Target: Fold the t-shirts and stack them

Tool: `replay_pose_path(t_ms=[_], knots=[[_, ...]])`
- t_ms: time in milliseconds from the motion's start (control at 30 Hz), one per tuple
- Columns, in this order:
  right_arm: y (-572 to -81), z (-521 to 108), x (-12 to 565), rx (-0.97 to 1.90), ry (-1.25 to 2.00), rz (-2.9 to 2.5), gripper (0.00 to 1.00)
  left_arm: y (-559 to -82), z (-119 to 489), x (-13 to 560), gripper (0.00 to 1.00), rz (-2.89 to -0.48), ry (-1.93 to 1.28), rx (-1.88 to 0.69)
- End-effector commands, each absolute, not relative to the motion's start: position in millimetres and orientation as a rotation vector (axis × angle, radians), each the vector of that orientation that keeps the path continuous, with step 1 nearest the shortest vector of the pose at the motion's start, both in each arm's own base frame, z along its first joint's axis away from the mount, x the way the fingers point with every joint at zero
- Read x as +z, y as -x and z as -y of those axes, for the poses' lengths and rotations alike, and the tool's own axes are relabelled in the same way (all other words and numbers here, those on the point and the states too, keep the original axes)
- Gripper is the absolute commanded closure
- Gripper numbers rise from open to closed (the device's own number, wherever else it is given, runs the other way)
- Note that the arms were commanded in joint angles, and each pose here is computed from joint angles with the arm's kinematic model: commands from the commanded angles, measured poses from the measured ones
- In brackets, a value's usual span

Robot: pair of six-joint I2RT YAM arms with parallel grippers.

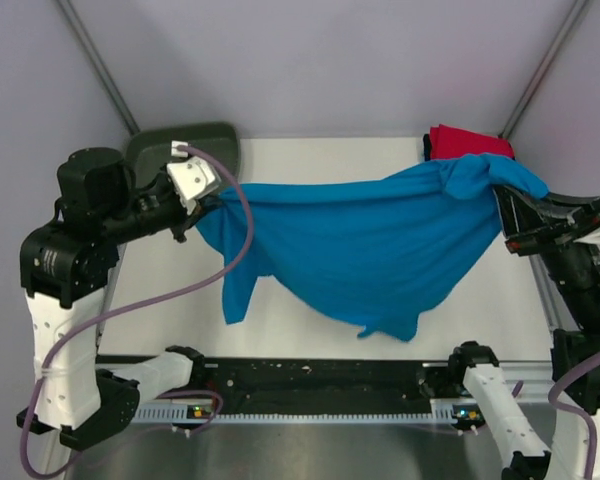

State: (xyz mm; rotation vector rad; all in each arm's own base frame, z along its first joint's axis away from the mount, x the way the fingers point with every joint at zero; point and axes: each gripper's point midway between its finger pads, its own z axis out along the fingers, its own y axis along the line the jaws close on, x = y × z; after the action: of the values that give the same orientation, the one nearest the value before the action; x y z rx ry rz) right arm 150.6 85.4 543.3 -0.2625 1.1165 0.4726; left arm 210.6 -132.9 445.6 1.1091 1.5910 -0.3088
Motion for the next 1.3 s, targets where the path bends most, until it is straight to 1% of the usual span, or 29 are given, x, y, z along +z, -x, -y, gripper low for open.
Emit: replay_pose_path(t_ms=[0, 100, 200, 300, 333, 367, 400, 433, 467, 500, 533, 567, 633, 667, 800, 933, 1100, 1200, 1267], knots=[[-165, -78, 542, 0.425, 0.239, -1.143, 1.0, -193, 139, 434, 1.0, -1.59, -1.181, -0.382], [-219, -78, 513, 0.437, 0.22, -1.238, 1.0, -219, 146, 408, 1.0, -1.642, -1.197, -0.396], [-285, -84, 476, 0.485, 0.21, -1.329, 1.0, -257, 150, 369, 1.0, -1.737, -1.18, -0.382], [-354, -92, 441, 0.569, 0.175, -1.409, 1.0, -312, 148, 337, 1.0, -1.797, -1.115, -0.266], [-379, -95, 426, 0.601, 0.154, -1.453, 0.97, -333, 147, 330, 0.96, -1.802, -1.096, -0.218], [-401, -100, 414, 0.622, 0.142, -1.497, 0.86, -354, 146, 321, 0.84, -1.82, -1.065, -0.175], [-424, -105, 393, 0.638, 0.133, -1.568, 0.75, -377, 143, 314, 0.64, -1.833, -1.026, -0.126], [-441, -109, 382, 0.639, 0.127, -1.649, 0.55, -399, 141, 311, 0.38, -1.841, -0.984, -0.072], [-468, -112, 352, 0.631, 0.109, -1.762, 0.39, -420, 138, 306, 0.23, -1.858, -0.942, -0.027], [-476, -110, 333, 0.606, 0.093, -1.858, 0.27, -435, 136, 299, 0.1, -1.885, -0.926, 0.014], [-487, -107, 308, 0.574, 0.076, -1.957, 0.18, -445, 133, 293, 0.01, -1.917, -0.92, 0.041], [-490, -105, 294, 0.552, 0.066, -2.012, 0.13, -451, 132, 290, 0.01, -1.944, -0.92, 0.06], [-484, -98, 274, 0.496, 0.054, -2.066, 0.08, -454, 131, 283, 0.01, -1.979, -0.939, 0.063], [-479, -92, 268, 0.451, 0.041, -2.078, 0.01, -451, 133, 282, 0.01, -1.973, -0.958, 0.054], [-448, -65, 235, 0.296, -0.029, -2.145, 0.01, -417, 147, 261, 0.02, -1.92, -1.135, -0.065], [-407, -45, 199, 0.184, -0.113, -2.23, 0.01, -364, 155, 216, 0.04, -1.891, -1.356, -0.122], [-359, -41, 158, 0.191, -0.206, -2.318, 0.01, -281, 151, 131, 0.15, -1.983, -1.686, -0.172], [-330, -41, 135, 0.208, -0.273, -2.364, 0.01, -238, 144, 91, 0.14, -2.051, -1.817, -0.192], [-314, -42, 125, 0.242, -0.321, -2.385, 0.01, -213, 143, 73, 0.13, -2.053, -1.898, -0.213]])
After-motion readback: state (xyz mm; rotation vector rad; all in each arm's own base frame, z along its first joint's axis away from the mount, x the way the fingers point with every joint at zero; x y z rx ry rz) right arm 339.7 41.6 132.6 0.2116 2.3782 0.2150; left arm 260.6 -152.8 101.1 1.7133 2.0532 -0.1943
